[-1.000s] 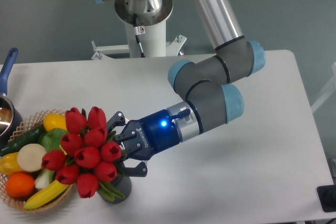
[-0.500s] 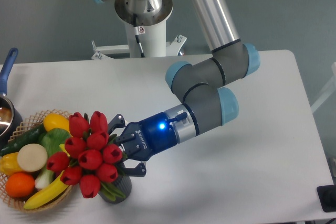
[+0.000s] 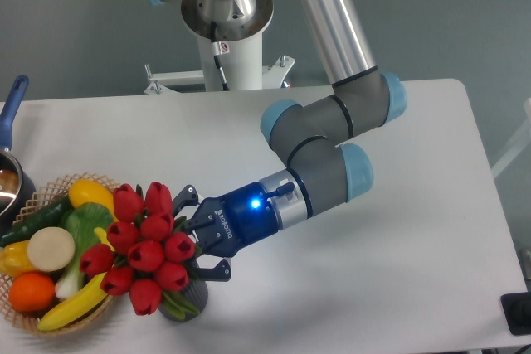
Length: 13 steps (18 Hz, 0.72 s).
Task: Insert the flowers into the vase
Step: 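Lower the tulip stems into the vase opening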
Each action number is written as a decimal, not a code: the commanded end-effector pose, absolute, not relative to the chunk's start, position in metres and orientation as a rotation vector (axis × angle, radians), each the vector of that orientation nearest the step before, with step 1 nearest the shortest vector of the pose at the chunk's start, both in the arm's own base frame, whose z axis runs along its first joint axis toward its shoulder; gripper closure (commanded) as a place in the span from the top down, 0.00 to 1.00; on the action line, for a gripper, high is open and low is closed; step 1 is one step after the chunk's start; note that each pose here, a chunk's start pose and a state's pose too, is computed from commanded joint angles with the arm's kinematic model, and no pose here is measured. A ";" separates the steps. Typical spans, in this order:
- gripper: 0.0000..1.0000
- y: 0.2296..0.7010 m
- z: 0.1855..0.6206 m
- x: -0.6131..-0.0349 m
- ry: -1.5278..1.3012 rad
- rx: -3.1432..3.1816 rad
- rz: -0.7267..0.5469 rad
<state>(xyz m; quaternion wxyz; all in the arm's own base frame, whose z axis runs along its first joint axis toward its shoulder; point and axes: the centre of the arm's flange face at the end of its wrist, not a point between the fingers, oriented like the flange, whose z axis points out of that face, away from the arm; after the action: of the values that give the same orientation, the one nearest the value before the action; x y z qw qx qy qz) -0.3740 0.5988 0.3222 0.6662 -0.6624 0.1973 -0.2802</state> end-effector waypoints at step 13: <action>0.34 0.596 0.297 -0.373 0.426 -1.516 -0.642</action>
<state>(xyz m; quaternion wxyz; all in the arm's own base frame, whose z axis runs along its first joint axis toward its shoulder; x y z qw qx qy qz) -0.3735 0.5958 0.2974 0.6599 -0.6699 0.1883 -0.2835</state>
